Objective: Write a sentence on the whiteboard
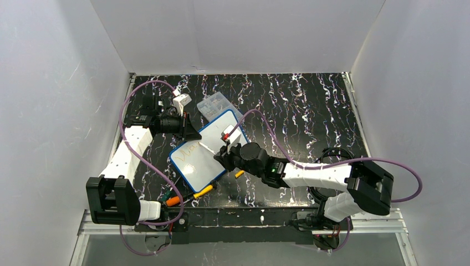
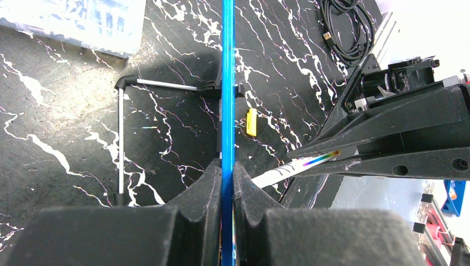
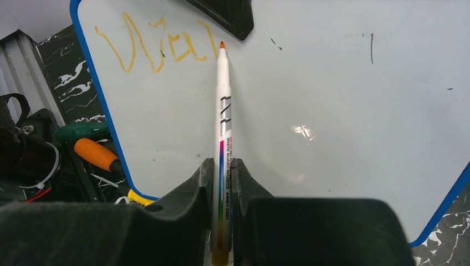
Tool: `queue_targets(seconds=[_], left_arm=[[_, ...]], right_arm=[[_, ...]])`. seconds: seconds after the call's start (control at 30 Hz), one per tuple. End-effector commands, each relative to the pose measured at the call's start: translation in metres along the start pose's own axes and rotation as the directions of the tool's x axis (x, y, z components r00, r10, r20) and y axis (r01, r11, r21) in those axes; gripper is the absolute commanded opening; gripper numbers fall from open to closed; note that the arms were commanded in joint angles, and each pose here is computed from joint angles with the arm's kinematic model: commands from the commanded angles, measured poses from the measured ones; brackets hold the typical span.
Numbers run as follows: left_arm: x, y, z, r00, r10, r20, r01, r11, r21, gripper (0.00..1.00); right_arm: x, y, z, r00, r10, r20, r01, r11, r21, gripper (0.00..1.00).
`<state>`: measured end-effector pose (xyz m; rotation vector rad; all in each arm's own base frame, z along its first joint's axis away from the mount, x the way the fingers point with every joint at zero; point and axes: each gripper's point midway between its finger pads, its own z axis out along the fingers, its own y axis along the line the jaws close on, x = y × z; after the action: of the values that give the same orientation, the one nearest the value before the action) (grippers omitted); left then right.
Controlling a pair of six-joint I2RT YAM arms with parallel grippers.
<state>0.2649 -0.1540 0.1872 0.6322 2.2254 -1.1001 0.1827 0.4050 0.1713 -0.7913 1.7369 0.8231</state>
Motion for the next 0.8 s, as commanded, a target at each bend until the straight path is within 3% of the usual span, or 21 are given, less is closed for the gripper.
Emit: queue_targets(seconds=[0.0,0.43,0.77], left_arm=[[0.01,-0.012,-0.001,0.999,-0.035,-0.03,0.036,0.999,0.04,0.0],[0.01,-0.012,-0.001,0.999,-0.034,-0.029,0.036,0.999,0.041,0.0],[0.01,-0.012,-0.001,0.999,-0.033,-0.03,0.035,0.999,0.04,0.0]], right_arm=[[-0.027,0.001,0.007,0.998,0.012,0.068,-0.014,1.0,0.027,0.01],[-0.017,-0.01,0.004,0.999,0.027,0.044,-0.03,0.996,0.082,0.01],[-0.022,0.002,0.006,0.999,0.013,0.05,-0.014,1.0,0.018,0.01]])
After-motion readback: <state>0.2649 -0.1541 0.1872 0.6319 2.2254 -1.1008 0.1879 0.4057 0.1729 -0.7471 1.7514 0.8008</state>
